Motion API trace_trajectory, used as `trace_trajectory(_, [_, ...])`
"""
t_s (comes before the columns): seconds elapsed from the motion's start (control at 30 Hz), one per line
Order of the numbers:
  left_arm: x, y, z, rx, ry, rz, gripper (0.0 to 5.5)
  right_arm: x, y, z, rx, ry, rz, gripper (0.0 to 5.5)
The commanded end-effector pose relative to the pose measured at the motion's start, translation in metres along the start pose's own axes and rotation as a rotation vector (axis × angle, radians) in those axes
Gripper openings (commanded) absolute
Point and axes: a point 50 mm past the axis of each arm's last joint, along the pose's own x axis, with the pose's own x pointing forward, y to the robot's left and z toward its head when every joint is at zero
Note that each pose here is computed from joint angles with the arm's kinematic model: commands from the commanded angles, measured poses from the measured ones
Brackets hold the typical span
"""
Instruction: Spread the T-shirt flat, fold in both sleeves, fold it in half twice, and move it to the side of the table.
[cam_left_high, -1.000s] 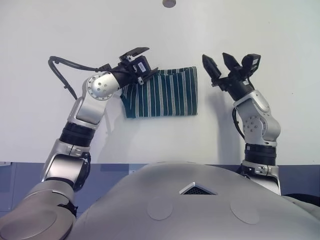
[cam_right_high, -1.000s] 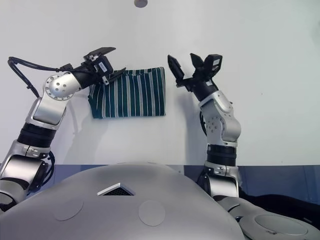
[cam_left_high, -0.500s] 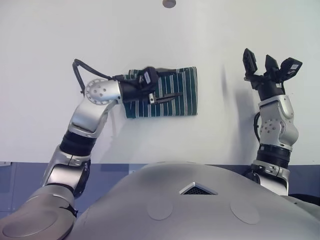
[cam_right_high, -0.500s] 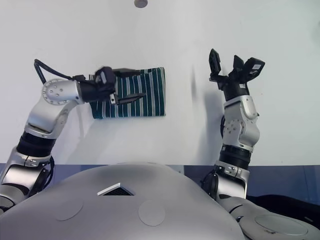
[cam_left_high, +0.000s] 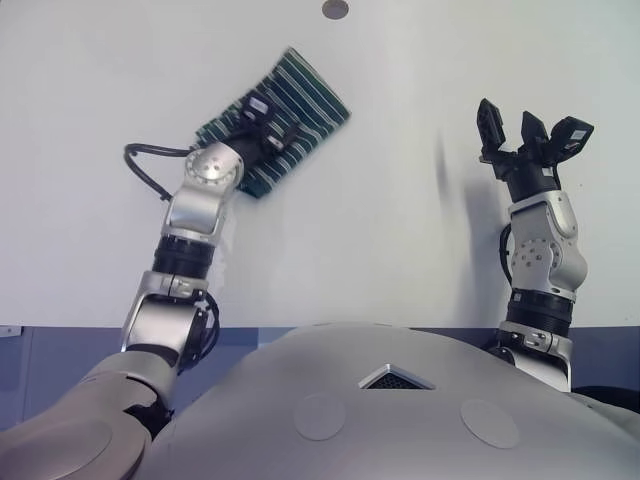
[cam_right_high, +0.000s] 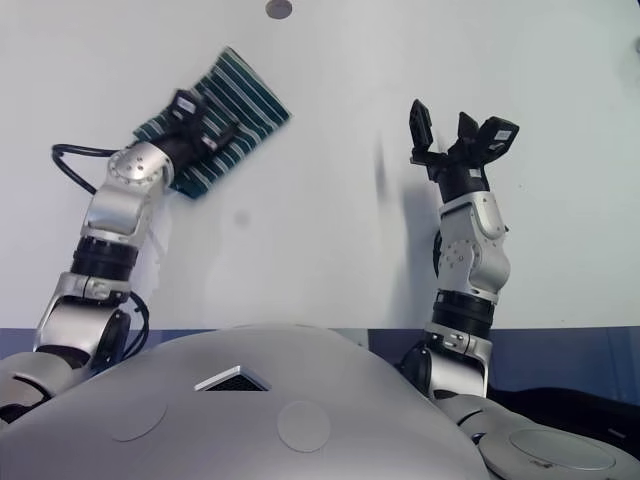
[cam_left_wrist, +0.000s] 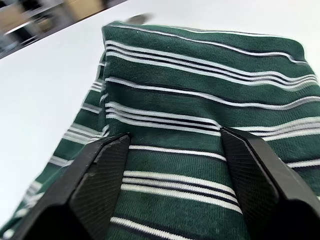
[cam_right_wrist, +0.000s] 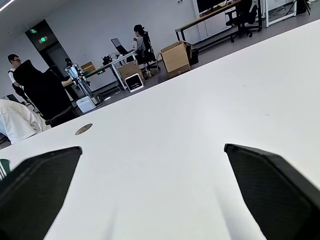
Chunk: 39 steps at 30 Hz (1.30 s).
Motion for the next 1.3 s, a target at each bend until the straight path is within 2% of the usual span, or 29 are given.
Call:
trace_trajectory(0.03, [-0.001, 0.04, -0.026, -0.231, 0.146, 0.384, 3.26, 0.005, 0.001, 0.003, -0.003, -0.02, -0.007, 5.32])
trace_trajectory(0.13, [0.003, 0.05, -0.021, -0.372, 0.117, 0.581, 3.26, 0.007, 0.003, 0.0, 0.001, -0.022, -0.006, 5.32])
trace_trajectory(0.27, [0.012, 0.046, 0.001, -0.429, 0.022, 0.643, 3.26, 0.008, 0.011, -0.005, -0.01, -0.04, -0.002, 5.32])
trace_trajectory(0.33, [0.009, 0.043, 0.039, -0.345, -0.14, 0.587, 3.26, 0.011, 0.033, 0.019, -0.159, -0.156, 0.058, 5.32])
trace_trajectory(0.4, [-0.01, 0.039, 0.084, -0.118, -0.343, 0.547, 3.26, 0.008, 0.062, 0.058, -0.408, -0.309, 0.129, 5.32])
trace_trajectory(0.47, [-0.028, 0.03, 0.107, 0.062, -0.47, 0.527, 3.26, -0.006, 0.068, 0.071, -0.575, -0.378, 0.107, 5.32])
trace_trajectory(0.5, [-0.034, 0.023, 0.111, 0.101, -0.506, 0.511, 3.26, -0.014, 0.064, 0.065, -0.587, -0.362, 0.083, 5.32])
trace_trajectory(0.57, [-0.032, 0.005, 0.106, 0.054, -0.539, 0.44, 3.26, -0.019, 0.054, 0.043, -0.565, -0.3, 0.029, 5.32])
trace_trajectory(0.67, [-0.015, -0.027, 0.088, -0.092, -0.582, 0.264, 3.26, -0.007, 0.041, 0.017, -0.562, -0.265, -0.066, 5.32])
trace_trajectory(0.77, [-0.003, -0.045, 0.073, -0.069, -0.587, 0.189, 3.26, 0.007, 0.033, 0.009, -0.568, -0.292, -0.159, 5.32])
trace_trajectory(0.93, [0.002, -0.04, 0.064, -0.003, -0.559, 0.196, 3.26, 0.021, 0.034, 0.023, -0.597, -0.382, -0.194, 5.32])
trace_trajectory(1.1, [0.001, -0.036, 0.082, -0.05, -0.643, 0.248, 3.26, 0.025, 0.039, 0.024, -0.595, -0.378, -0.146, 5.32])
trace_trajectory(1.3, [0.004, -0.035, 0.09, -0.036, -0.671, 0.231, 3.26, 0.03, 0.038, 0.02, -0.617, -0.361, -0.187, 5.32])
